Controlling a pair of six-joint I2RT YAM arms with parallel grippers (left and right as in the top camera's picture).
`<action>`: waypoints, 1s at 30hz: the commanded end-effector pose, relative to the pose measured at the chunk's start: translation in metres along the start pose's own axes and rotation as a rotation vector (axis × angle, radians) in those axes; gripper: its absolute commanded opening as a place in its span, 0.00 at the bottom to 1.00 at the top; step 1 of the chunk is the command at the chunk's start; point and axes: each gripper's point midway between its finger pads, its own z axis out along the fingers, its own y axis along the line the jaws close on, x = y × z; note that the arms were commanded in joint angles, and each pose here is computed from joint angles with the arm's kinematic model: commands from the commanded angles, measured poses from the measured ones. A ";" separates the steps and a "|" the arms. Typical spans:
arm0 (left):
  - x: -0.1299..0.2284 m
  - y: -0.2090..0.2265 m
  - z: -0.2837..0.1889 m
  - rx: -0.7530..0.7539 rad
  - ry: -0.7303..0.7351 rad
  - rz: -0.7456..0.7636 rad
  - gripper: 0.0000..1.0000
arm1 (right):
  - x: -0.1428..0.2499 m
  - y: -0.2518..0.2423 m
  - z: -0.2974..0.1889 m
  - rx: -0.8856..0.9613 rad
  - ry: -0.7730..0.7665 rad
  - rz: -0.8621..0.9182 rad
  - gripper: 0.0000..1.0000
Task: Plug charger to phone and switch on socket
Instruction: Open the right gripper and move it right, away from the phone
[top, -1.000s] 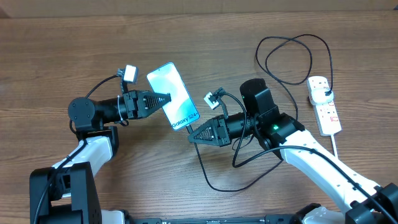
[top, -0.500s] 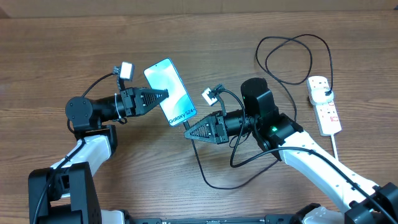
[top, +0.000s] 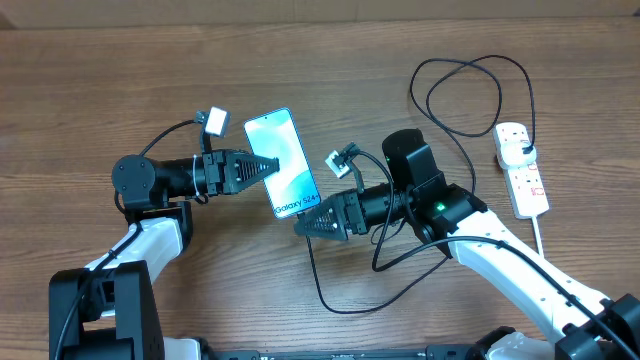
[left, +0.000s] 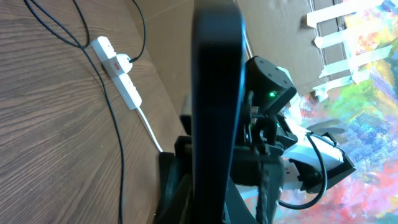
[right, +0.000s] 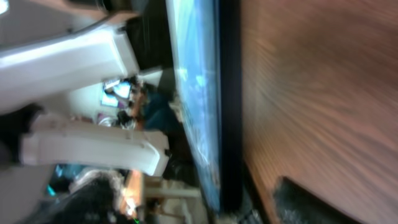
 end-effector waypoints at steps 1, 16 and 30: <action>-0.004 0.000 0.001 0.000 -0.024 0.034 0.05 | -0.010 -0.007 -0.008 0.078 -0.046 -0.100 0.98; -0.009 0.002 0.033 0.019 -0.070 -0.054 0.04 | -0.047 -0.033 -0.118 0.262 -0.343 -0.034 1.00; 0.005 0.043 0.083 -0.108 -0.002 -0.065 0.04 | -0.002 -0.030 -0.204 0.571 -0.545 0.064 1.00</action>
